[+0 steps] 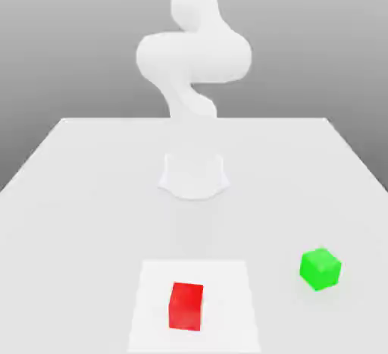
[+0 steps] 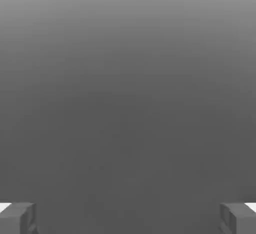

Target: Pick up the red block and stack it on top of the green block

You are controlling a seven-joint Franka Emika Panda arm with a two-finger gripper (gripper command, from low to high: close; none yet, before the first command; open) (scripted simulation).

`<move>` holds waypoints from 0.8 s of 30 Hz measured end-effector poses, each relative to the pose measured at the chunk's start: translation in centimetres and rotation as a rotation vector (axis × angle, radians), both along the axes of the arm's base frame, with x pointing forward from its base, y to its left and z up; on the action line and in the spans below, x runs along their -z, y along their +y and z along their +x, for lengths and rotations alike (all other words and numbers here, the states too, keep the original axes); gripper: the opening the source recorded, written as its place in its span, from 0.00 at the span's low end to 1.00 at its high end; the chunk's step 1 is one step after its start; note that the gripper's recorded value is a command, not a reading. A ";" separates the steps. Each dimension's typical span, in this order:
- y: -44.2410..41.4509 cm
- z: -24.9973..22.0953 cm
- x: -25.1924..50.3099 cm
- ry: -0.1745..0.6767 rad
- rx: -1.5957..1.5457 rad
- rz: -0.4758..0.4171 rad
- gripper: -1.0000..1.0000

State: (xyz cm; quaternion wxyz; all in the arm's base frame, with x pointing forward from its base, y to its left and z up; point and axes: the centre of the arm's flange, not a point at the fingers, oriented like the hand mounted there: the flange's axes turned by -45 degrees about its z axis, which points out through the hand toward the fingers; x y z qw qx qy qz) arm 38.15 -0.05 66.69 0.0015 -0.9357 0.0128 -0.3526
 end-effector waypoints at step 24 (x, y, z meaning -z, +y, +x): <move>-1.1 5.8 47.0 0.713 0.103 0.046 0.50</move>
